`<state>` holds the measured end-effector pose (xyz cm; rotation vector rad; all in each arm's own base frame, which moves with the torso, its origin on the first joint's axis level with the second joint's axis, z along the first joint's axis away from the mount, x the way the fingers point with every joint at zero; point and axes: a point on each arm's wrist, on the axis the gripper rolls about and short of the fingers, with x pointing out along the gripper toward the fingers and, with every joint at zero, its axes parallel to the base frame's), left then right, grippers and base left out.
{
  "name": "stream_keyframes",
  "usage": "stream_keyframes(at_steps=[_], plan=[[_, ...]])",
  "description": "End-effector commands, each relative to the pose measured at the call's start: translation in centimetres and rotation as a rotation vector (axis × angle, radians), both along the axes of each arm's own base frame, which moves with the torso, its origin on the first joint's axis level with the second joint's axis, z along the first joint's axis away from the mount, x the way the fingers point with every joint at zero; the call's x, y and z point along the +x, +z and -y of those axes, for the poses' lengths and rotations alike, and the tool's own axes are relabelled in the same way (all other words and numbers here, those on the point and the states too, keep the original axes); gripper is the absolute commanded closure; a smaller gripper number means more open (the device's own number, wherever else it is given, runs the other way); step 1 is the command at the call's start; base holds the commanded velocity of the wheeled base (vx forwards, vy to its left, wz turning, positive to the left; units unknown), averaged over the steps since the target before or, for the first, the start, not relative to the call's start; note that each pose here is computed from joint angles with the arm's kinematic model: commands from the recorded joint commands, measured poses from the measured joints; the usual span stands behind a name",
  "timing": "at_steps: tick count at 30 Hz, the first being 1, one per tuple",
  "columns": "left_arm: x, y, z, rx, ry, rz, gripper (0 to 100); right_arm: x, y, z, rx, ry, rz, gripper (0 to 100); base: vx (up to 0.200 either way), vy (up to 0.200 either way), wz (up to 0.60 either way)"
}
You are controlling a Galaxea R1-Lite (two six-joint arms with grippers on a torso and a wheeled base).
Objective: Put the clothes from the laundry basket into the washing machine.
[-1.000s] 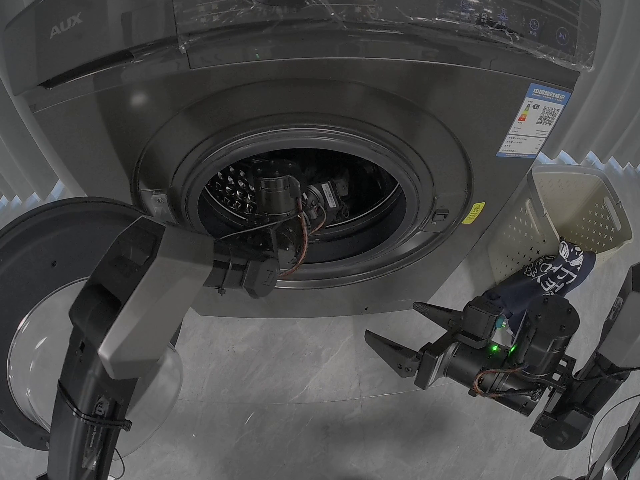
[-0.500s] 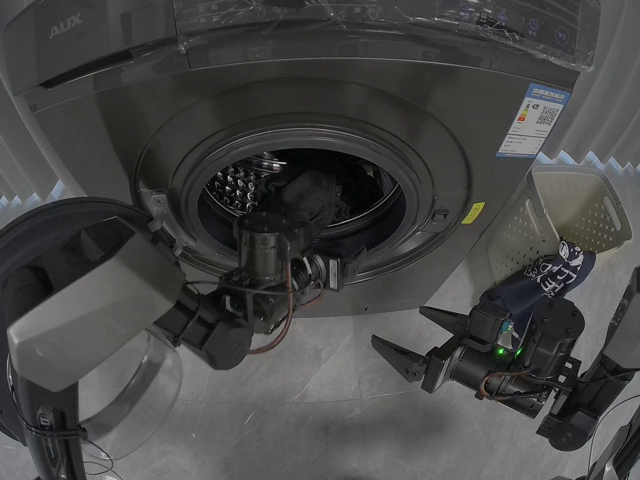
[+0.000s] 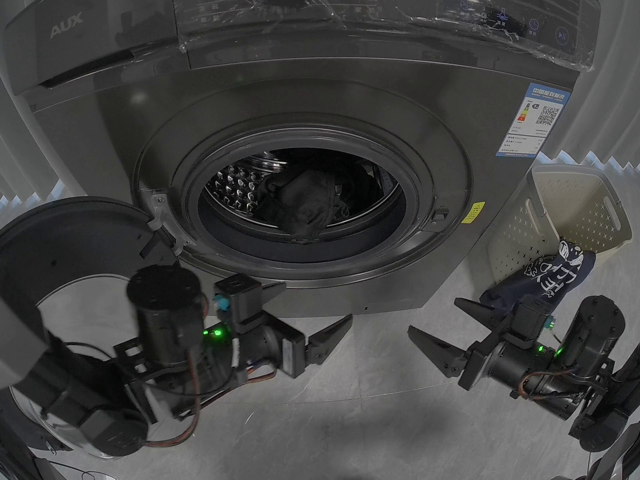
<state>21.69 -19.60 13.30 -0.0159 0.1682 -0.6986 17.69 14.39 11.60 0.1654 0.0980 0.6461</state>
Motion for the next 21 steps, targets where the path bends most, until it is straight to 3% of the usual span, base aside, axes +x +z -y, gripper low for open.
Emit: stream_keyframes(at_steps=[1, 11, 13, 16, 21], plan=[[-5.0, 3.0, -4.3, -0.074, -0.007, 0.081, 0, -1.7, 1.9, 2.6, 0.042, -0.057, 0.069, 0, 0.0, 0.0, 0.0], [-9.0, 3.4, -8.1, -0.09, 0.013, 0.13, 0, -4.4, 2.3, 5.3, 0.043, -0.119, 0.075, 0, -0.06, 0.0, 0.0], [-10.1, 3.5, -9.6, -0.104, 0.04, 0.155, 0, -5.8, 3.4, 6.4, 0.063, -0.146, 0.114, 0, 0.0, 0.0, 0.0], [-11.3, 3.3, -11.5, -0.122, 0.088, 0.182, 0, -7.0, 3.6, 7.9, 0.036, -0.189, 0.112, 0, -0.2, 0.0, 0.0], [-13.7, 3.3, -14.4, -0.154, 0.169, 0.237, 0, -9.6, 3.9, 10.5, 0.035, -0.263, 0.131, 0, 0.0, 0.0, 0.0]])
